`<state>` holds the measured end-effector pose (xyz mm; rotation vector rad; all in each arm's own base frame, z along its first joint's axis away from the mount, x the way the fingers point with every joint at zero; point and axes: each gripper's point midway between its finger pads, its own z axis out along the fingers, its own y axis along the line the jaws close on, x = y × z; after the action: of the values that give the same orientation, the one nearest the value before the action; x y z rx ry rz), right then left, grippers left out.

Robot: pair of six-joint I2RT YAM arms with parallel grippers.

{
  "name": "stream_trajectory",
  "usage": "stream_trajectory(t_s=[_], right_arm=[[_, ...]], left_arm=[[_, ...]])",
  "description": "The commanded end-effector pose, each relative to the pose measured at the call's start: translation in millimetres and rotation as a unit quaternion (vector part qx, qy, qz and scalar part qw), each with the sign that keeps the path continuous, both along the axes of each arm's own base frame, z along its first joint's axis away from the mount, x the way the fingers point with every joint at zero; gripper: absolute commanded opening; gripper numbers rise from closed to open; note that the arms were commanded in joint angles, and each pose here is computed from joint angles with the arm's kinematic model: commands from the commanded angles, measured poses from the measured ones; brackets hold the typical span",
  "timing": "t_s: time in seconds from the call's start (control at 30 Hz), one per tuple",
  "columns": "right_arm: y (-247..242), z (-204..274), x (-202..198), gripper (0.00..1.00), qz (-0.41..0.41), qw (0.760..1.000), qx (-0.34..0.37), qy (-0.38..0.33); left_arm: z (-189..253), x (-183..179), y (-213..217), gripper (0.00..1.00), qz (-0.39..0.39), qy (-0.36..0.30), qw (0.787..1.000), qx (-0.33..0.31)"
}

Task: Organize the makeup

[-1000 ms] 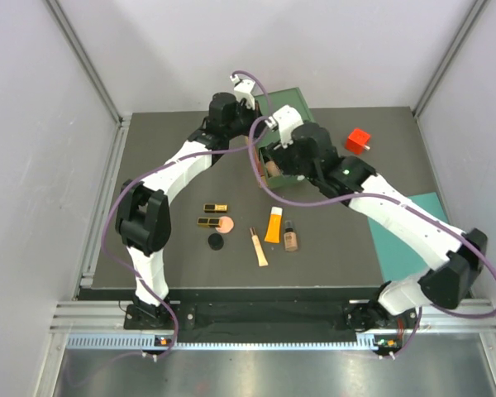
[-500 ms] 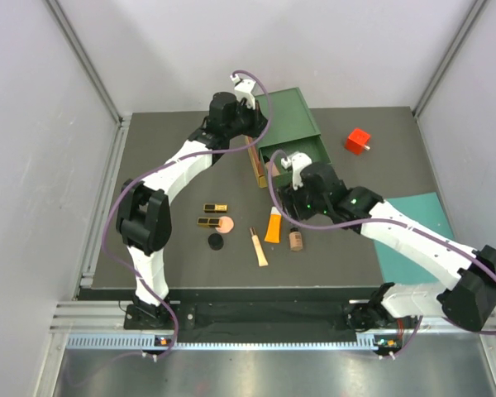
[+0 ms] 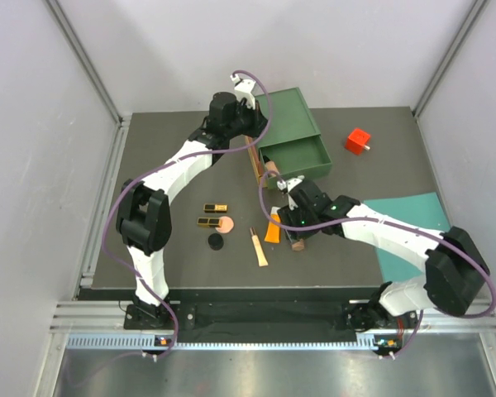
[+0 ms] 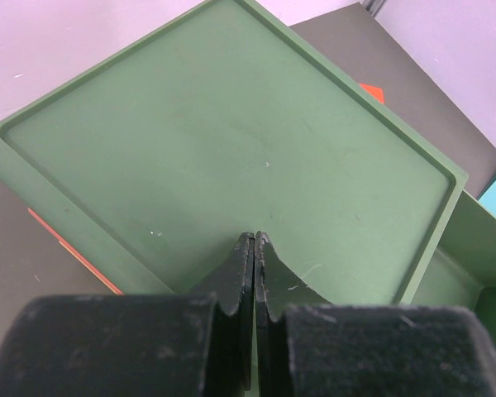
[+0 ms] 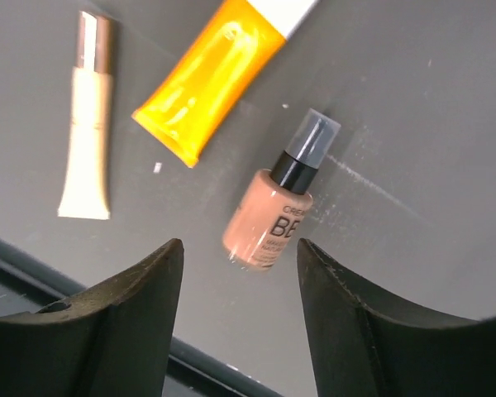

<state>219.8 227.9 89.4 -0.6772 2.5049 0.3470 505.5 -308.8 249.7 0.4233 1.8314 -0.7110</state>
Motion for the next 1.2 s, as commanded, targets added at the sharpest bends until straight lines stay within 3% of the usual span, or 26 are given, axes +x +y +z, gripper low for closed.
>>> stream_trajectory(t_s=[0.0,0.3,0.4,0.5,0.53,0.6,0.93,1.17], right_arm=[[1.7,-18.0,1.8,0.56,-0.014,1.000,-0.020,0.005],[8.4,-45.9,3.9,0.54,-0.012,0.999,-0.035,0.023],[7.6,-55.0,4.6,0.45,-0.012,0.999,-0.046,0.026],[8.1,-58.4,4.6,0.24,-0.005,0.998,-0.050,0.027],[8.9,-58.3,4.2,0.11,-0.002,0.998,-0.049,0.027],[9.0,-56.7,4.8,0.00,0.002,0.998,-0.049,0.026],[13.1,-22.4,7.1,0.00,0.026,0.999,-0.033,-0.011],[19.7,30.0,12.0,0.00,0.052,0.997,-0.001,-0.059]], left_arm=[[-96.0,-18.9,14.9,0.00,0.005,0.128,0.989,0.074],[-99.5,-21.5,13.7,0.00,0.001,0.133,0.988,0.075],[-98.7,-21.6,13.1,0.00,0.000,0.133,0.988,0.073],[-98.4,-21.4,12.9,0.00,0.000,0.133,0.988,0.072],[-98.5,-21.4,13.0,0.00,0.000,0.133,0.989,0.073],[-99.3,-21.5,12.8,0.00,-0.001,0.133,0.988,0.073],[-98.9,-21.5,12.4,0.00,-0.002,0.133,0.988,0.072],[-99.4,-20.2,12.5,0.00,-0.001,0.133,0.988,0.071]])
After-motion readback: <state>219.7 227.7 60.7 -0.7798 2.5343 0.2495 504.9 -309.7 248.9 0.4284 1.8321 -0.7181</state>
